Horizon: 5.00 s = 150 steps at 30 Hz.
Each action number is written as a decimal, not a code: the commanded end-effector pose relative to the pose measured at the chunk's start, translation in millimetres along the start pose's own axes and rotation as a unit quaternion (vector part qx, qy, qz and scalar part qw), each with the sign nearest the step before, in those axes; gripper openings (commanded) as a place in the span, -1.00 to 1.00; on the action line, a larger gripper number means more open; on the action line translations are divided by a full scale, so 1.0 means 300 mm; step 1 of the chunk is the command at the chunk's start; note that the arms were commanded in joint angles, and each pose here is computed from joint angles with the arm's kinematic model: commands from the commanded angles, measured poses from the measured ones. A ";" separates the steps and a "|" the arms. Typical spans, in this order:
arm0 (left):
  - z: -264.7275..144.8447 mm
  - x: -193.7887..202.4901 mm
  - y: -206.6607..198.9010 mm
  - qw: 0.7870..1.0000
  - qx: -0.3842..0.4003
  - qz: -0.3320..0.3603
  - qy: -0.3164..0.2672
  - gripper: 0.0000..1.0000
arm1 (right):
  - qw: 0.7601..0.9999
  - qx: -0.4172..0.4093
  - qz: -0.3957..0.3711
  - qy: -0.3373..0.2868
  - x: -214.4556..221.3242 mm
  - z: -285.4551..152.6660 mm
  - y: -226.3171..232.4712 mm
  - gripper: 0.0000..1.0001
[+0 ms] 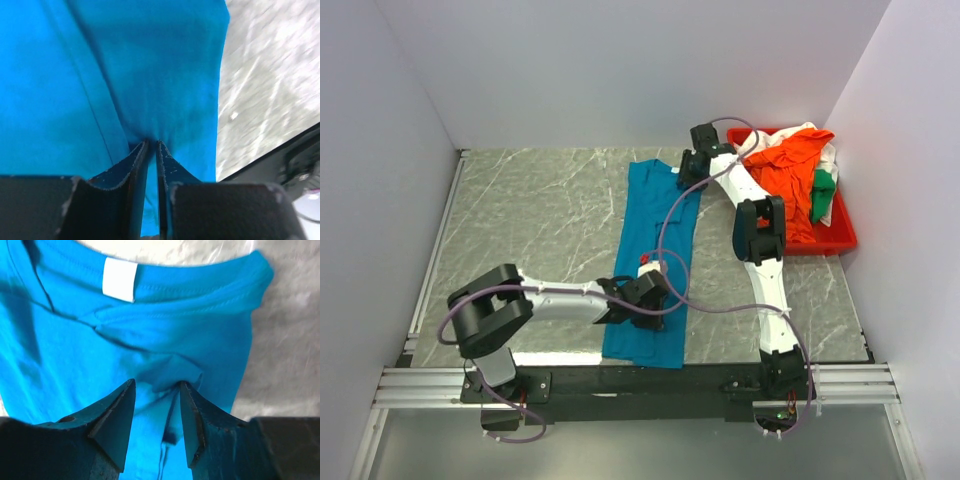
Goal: Fold and stack the t-shirts
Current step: Fold the tshirt
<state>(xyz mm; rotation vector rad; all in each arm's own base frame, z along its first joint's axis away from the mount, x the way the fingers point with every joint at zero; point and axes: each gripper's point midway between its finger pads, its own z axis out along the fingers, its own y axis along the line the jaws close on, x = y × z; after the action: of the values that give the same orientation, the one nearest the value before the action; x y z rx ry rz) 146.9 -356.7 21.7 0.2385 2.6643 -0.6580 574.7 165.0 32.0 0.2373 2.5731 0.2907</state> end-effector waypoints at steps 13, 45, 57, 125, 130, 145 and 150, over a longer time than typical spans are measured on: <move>0.022 -0.009 -0.033 0.999 0.026 -0.011 0.043 -0.62 | 0.996 -0.063 0.001 -0.068 -0.199 -0.144 0.033 0.13; -0.220 -0.113 -0.073 0.995 0.092 -0.031 -0.028 -0.33 | 0.999 0.028 -0.005 0.034 0.234 -0.095 0.070 -0.07; -0.275 -0.399 0.162 0.985 0.076 -0.128 -0.083 -0.28 | 0.999 0.029 -0.015 0.021 0.071 0.020 0.048 -0.01; -0.185 0.058 0.323 0.995 -0.012 -0.095 0.025 -0.99 | 0.973 -0.144 0.071 0.168 1.422 -0.755 -0.127 -0.90; -0.213 0.117 0.274 0.995 0.001 -0.093 0.036 -0.99 | 0.976 -0.139 0.046 0.162 1.414 -0.811 -0.161 -0.95; -0.299 -0.045 0.119 0.995 0.041 -0.087 -0.020 -0.99 | 0.980 -0.181 0.019 0.079 1.213 -0.948 -0.055 -1.00; -0.299 -0.270 0.089 0.991 0.045 -0.098 -0.075 -0.99 | 0.985 -0.174 0.015 0.009 0.998 -0.916 0.040 -1.00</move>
<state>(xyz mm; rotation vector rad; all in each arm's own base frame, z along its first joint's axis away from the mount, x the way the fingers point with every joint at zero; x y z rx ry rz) 158.7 -285.8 88.7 -0.0457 2.6513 -0.8112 129.9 190.7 86.9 0.1564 2.6524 0.7630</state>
